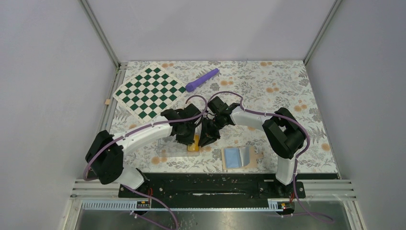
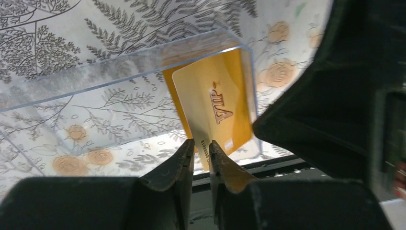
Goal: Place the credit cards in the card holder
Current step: Pick up the credit card from the storage box.
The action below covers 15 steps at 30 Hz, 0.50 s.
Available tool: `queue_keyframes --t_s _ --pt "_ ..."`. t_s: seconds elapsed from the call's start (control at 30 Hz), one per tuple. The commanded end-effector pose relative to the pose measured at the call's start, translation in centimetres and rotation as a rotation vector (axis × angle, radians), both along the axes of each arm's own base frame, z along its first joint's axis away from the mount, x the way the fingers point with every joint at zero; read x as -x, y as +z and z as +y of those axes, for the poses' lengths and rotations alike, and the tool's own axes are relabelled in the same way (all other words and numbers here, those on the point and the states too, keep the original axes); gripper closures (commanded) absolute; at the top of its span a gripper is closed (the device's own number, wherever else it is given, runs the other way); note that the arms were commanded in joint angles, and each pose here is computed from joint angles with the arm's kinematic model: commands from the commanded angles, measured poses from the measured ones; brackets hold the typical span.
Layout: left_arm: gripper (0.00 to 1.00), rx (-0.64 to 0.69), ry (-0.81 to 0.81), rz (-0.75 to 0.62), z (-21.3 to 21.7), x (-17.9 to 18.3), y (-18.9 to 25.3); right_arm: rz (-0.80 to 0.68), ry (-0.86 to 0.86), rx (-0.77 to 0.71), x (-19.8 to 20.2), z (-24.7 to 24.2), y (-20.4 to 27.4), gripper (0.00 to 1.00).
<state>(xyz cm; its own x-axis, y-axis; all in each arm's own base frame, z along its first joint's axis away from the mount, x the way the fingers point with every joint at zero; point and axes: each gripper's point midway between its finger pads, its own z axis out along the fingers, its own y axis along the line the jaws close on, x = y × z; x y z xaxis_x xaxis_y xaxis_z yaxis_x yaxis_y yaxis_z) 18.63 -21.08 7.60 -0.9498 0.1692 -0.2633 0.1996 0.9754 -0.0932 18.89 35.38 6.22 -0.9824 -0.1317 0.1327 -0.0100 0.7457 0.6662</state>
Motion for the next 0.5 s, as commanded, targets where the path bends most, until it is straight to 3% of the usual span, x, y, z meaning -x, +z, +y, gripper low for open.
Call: queue_keyframes --t_s 0.0,0.4,0.47 --pt "0.82 0.181 0.021 -0.094 -2.7 -0.9 3.1 0.015 0.033 0.026 1.1 -0.2 -1.0 0.75" --pt "0.81 0.269 0.066 -0.036 -3.3 0.2 0.6 0.011 0.035 0.025 1.2 -0.2 -1.0 0.75" --pt "0.91 0.283 0.078 -0.042 -3.3 0.1 0.7 0.009 0.037 0.024 1.2 -0.3 -0.9 0.75"
